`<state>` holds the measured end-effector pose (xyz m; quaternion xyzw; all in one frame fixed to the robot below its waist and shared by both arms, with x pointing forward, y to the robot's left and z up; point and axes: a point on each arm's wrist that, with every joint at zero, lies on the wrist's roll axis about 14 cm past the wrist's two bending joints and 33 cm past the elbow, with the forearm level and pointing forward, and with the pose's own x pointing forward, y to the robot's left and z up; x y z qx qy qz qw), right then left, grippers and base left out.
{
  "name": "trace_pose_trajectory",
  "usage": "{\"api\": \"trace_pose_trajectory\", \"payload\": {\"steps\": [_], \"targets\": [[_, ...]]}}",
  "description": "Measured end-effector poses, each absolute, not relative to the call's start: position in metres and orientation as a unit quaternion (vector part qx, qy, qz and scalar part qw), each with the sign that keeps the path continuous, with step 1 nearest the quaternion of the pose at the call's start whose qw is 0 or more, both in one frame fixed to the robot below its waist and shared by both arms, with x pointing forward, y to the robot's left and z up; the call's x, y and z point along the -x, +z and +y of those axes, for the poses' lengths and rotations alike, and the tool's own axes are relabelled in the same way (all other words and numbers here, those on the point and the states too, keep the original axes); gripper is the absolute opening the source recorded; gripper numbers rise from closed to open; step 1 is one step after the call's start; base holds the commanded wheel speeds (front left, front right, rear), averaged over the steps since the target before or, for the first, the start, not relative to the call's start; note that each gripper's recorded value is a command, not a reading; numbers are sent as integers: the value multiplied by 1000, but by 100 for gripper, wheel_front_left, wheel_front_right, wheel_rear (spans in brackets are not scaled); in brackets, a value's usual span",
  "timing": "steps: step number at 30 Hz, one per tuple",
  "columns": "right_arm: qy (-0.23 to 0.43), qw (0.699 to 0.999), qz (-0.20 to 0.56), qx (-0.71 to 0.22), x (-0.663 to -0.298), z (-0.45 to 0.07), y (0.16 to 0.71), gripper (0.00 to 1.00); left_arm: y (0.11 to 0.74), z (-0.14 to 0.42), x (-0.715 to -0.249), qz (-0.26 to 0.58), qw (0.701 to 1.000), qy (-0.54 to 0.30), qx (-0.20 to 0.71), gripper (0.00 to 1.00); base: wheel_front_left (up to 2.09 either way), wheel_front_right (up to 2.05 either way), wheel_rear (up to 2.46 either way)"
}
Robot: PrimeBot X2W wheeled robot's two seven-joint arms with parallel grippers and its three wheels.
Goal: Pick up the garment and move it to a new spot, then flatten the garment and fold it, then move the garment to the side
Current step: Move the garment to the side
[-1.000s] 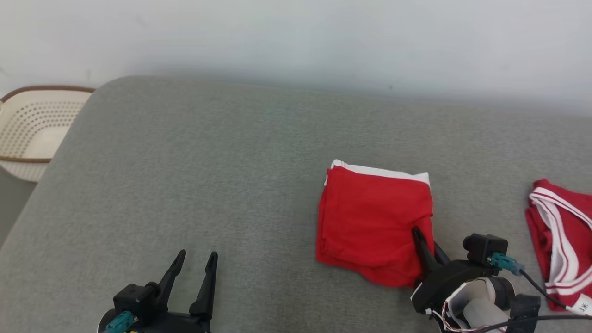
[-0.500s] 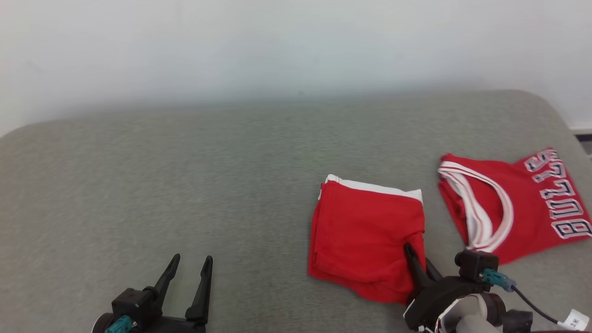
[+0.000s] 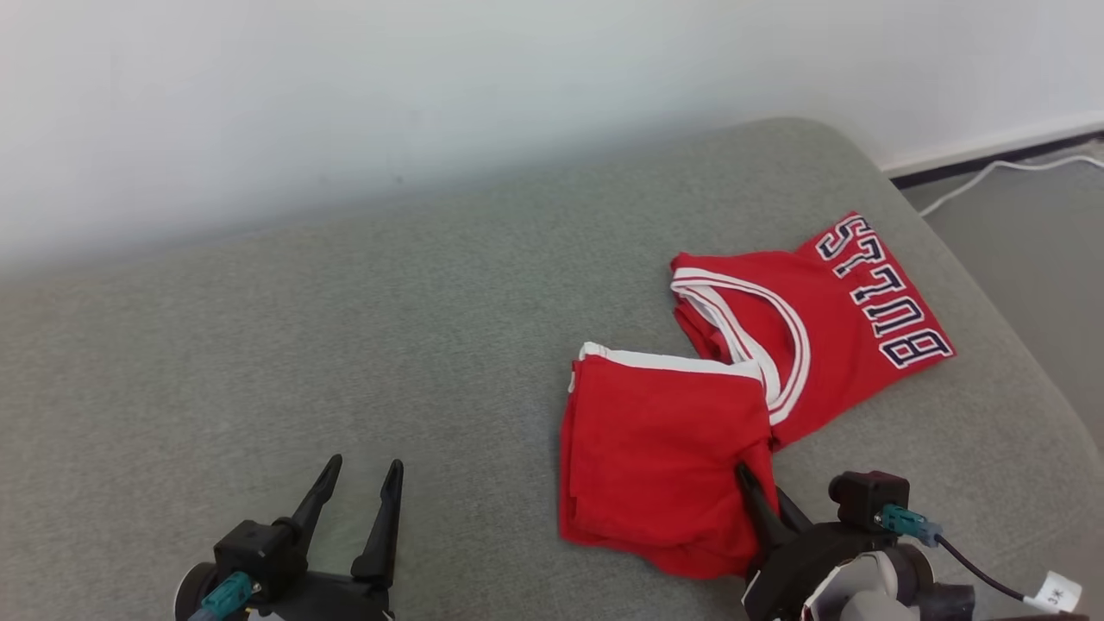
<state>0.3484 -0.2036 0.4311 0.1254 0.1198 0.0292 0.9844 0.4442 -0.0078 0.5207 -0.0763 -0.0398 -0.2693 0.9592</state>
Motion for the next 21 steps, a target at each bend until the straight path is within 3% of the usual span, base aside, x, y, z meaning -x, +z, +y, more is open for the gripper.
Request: {"api": "trace_pose_trajectory", "payload": {"steps": [3, 11, 21], "targets": [[44, 987, 121, -99, -352, -204, 434, 0, 519, -18, -447, -38, 956, -282, 78, 100, 0, 0, 0], [75, 995, 68, -1, -406, -227, 487, 0, 505, -16, -457, -26, 957, -279, 79, 100, 0, 0, 0], [9, 992, 89, 86, -440, -314, 505, 0, 498, 11, -464, -20, 966, -247, 80, 100, 0, 0, 0]]}}
